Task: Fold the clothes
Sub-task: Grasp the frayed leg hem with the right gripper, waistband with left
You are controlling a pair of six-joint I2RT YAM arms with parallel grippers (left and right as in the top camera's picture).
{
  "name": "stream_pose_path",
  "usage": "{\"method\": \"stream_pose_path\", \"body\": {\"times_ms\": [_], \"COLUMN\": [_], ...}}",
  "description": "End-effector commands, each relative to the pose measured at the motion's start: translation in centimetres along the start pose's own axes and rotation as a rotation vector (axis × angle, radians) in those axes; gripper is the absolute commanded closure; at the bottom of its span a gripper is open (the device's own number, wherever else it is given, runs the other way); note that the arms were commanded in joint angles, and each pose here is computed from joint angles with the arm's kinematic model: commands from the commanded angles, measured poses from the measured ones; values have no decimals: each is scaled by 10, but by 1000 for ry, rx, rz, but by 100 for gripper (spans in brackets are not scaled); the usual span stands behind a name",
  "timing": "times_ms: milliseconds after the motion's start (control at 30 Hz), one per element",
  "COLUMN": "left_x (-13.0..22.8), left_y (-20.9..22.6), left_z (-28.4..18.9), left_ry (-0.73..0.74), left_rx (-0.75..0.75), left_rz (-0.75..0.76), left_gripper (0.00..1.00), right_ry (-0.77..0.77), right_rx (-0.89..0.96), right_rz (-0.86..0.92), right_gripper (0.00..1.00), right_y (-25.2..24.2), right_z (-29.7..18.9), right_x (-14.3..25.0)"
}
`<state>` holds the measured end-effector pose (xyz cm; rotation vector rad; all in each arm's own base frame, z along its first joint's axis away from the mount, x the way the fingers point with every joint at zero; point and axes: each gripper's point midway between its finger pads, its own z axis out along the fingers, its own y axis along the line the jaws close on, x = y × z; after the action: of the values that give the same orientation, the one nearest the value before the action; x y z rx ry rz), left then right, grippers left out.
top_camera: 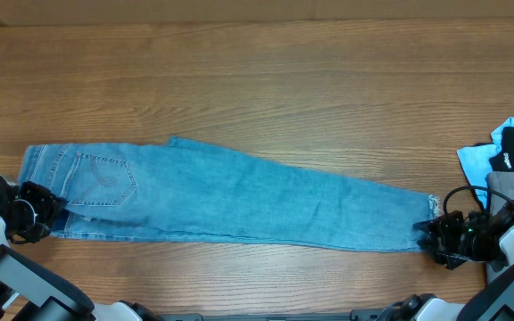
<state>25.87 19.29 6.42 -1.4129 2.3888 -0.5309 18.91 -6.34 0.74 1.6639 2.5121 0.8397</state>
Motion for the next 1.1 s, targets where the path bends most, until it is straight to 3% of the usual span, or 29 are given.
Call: {"method": "stream_pose_path", "body": {"times_ms": [0,133,400,667,1067], "left_x": [-5,-4,-3,-3,-3], "left_y": [-13,-13,-12,-12,-12], "left_z": [-9,-9,-9,-9,-9], "left_ry": [-24,-21,-14,-15,-16], "left_rx": [41,41,39,39,39], "left_rz": [12,11,8,8,8], "left_gripper": [91,91,91,91,90], "right_ry": [40,60,102,44,-17], "right_rx": [-42,-69,-4,175,154], "right_rz": [-41,-119,-79,91,63], "right_gripper": [56,52,52,54,54], "right_y": [7,21,10,-22,-19], "right_z": [1,-12,-16,-15,-12], "right_x": [9,9,19,12,-3]}}
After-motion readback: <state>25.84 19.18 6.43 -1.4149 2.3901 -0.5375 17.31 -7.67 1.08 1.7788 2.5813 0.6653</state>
